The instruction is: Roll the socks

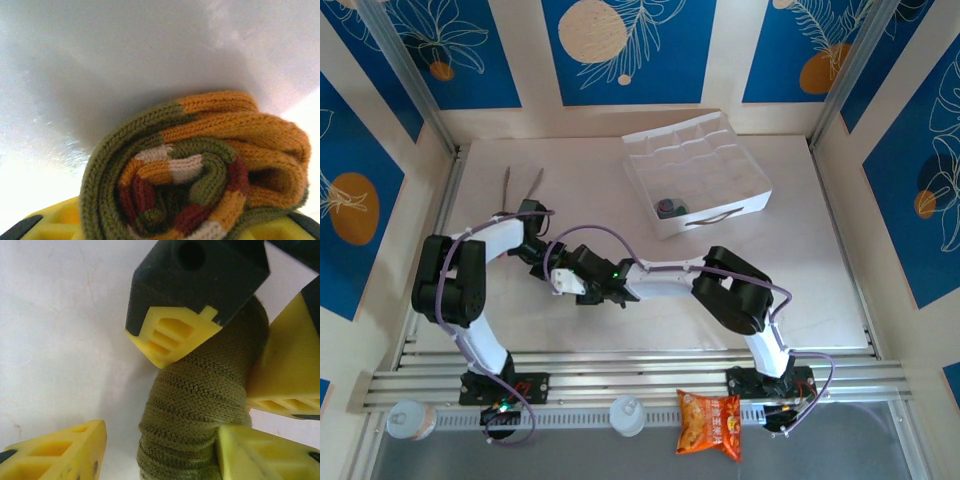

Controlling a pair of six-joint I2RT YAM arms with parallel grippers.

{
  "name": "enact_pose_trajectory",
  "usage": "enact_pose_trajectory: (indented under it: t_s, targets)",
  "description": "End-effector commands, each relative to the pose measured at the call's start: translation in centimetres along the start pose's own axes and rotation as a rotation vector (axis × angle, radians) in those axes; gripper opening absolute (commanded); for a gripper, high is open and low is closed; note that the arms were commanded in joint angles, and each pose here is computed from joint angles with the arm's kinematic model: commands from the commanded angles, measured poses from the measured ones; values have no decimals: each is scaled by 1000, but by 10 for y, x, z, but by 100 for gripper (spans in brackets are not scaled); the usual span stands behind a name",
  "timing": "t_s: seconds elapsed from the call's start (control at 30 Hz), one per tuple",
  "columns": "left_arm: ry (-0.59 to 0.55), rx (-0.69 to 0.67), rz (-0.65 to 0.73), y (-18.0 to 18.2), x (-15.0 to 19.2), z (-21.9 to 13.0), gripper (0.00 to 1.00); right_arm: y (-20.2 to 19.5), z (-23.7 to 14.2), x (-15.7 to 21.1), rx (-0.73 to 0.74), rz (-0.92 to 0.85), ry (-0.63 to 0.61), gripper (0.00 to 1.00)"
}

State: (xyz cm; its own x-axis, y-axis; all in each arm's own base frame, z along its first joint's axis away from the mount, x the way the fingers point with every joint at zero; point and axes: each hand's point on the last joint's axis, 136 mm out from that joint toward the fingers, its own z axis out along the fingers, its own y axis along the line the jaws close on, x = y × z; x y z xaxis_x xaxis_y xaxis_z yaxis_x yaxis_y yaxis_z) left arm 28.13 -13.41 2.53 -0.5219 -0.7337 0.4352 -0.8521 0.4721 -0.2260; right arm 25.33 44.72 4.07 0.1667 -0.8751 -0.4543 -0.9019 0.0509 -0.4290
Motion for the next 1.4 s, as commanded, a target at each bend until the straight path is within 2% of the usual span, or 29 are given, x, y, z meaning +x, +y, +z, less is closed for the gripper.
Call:
enact_pose_trajectory:
  t_s: [0.0, 0.07, 0.13, 0.23, 0.27, 0.3, 0.4, 0.63, 0.7, 0.77, 0.83, 0.97, 1.07, 1.23, 1.37]
  targets:
    - [-36, -212, -60, 55, -13, 27, 44, -6, 15, 8, 29, 3, 38, 57]
    - [-34, -205, -56, 53, -13, 28, 43, -4, 20, 13, 17, 20, 57, 54]
    - [-38, -193, -50, 49, -13, 25, 44, -3, 25, 20, -8, 64, 86, 45]
    - [-69, -150, -25, 36, -13, 14, 49, -1, 29, 33, -73, 167, 141, 16]
    - [-84, -129, -17, 31, -13, 8, 52, 0, 31, 38, -97, 204, 160, 2]
    - [-100, -103, -9, 26, -12, 2, 57, 4, 31, 41, -128, 235, 170, 0]
    - [-137, -35, -5, 14, -11, -12, 71, 18, 29, 50, -224, 303, 181, 0]
    - [-130, 51, -69, 0, -14, -9, 84, 39, 22, 58, -359, 410, 201, 0]
    - [-130, 75, -96, -6, -15, -8, 93, 43, 22, 59, -377, 424, 208, 0]
    - [-129, 121, -114, -16, -17, -8, 94, 44, 22, 60, -383, 435, 211, 0]
    - [-144, 160, -134, -26, -18, -12, 100, 46, 22, 60, -389, 440, 216, 0]
    - [-183, 209, -160, -39, -17, -28, 100, 46, 23, 60, -379, 434, 224, 0]
    - [-151, 169, -203, -34, -11, -28, 100, 46, 24, 61, -364, 426, 231, 0]
    - [-80, -27, -257, -9, 3, -15, 100, 45, 25, 62, -330, 391, 238, 0]
    - [-66, -125, -237, -3, 5, -7, 100, 47, 24, 62, -317, 362, 240, 0]
